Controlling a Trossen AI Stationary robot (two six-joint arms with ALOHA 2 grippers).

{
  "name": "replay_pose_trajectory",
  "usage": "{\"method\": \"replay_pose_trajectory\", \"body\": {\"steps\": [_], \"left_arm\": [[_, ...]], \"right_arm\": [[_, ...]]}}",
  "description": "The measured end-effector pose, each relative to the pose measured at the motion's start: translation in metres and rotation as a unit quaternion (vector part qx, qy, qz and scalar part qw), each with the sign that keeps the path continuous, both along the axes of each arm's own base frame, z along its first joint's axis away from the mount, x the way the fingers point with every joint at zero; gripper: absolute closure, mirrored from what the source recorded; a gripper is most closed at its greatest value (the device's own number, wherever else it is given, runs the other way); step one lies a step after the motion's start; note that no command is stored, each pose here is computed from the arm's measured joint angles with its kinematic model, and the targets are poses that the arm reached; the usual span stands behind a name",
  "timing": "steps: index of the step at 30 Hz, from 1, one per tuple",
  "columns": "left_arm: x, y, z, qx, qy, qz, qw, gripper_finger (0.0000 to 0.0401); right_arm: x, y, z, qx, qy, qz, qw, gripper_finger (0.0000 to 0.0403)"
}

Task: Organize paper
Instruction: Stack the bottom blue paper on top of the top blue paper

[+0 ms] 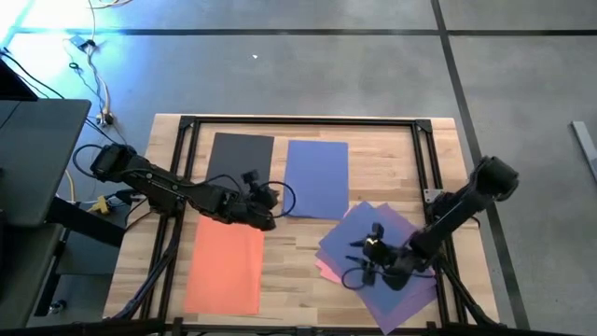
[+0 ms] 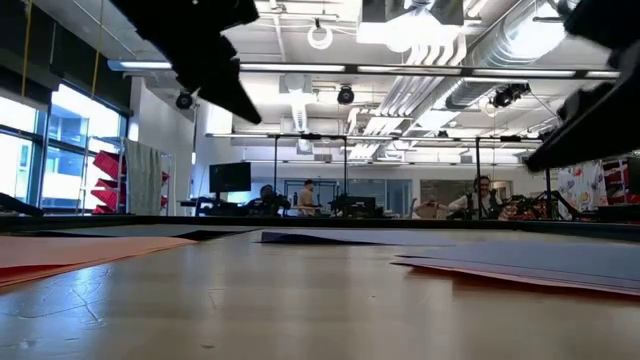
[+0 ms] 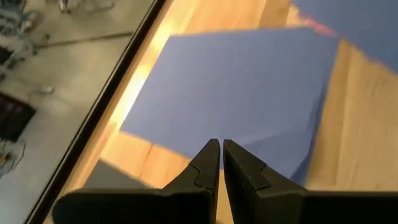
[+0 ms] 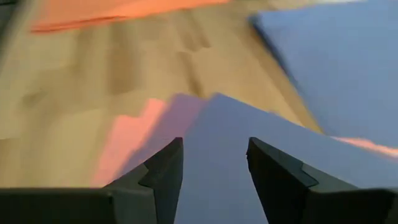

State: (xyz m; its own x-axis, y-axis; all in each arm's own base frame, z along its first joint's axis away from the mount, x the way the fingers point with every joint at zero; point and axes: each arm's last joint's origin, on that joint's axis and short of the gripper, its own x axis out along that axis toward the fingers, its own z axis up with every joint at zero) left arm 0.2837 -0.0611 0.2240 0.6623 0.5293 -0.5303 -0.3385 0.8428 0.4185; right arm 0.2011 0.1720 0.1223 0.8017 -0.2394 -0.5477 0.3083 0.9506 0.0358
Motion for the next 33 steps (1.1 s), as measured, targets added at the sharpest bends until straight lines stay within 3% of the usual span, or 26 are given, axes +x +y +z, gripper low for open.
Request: {"method": "replay_pose_trajectory", "body": {"steps": [6, 12, 16, 26, 33], "left_arm": [[0.007, 0.001, 0.007, 0.009, -0.029, -0.019, 0.999, 0.0401], [0.007, 0.001, 0.006, 0.007, -0.025, -0.023, 0.999, 0.0401], [0.007, 0.002, 0.006, 0.007, -0.024, -0.023, 0.999, 0.0401], [0.007, 0.001, 0.005, -0.008, -0.022, -0.034, 0.999, 0.0401], [0.007, 0.001, 0.005, -0.009, -0.020, -0.038, 0.999, 0.0401]], "right_arm": [[0.004, -0.004, -0.018, -0.021, 0.006, -0.035, 0.999, 0.0189], [0.004, -0.005, -0.036, -0.013, 0.041, -0.043, 0.998, 0.0191], [0.006, -0.008, -0.042, 0.002, 0.060, -0.048, 0.997, 0.0231], [0.005, -0.010, -0.044, -0.009, 0.062, -0.057, 0.996, 0.0385], [0.005, -0.011, -0.023, -0.029, 0.025, -0.051, 0.998, 0.0402]]}}
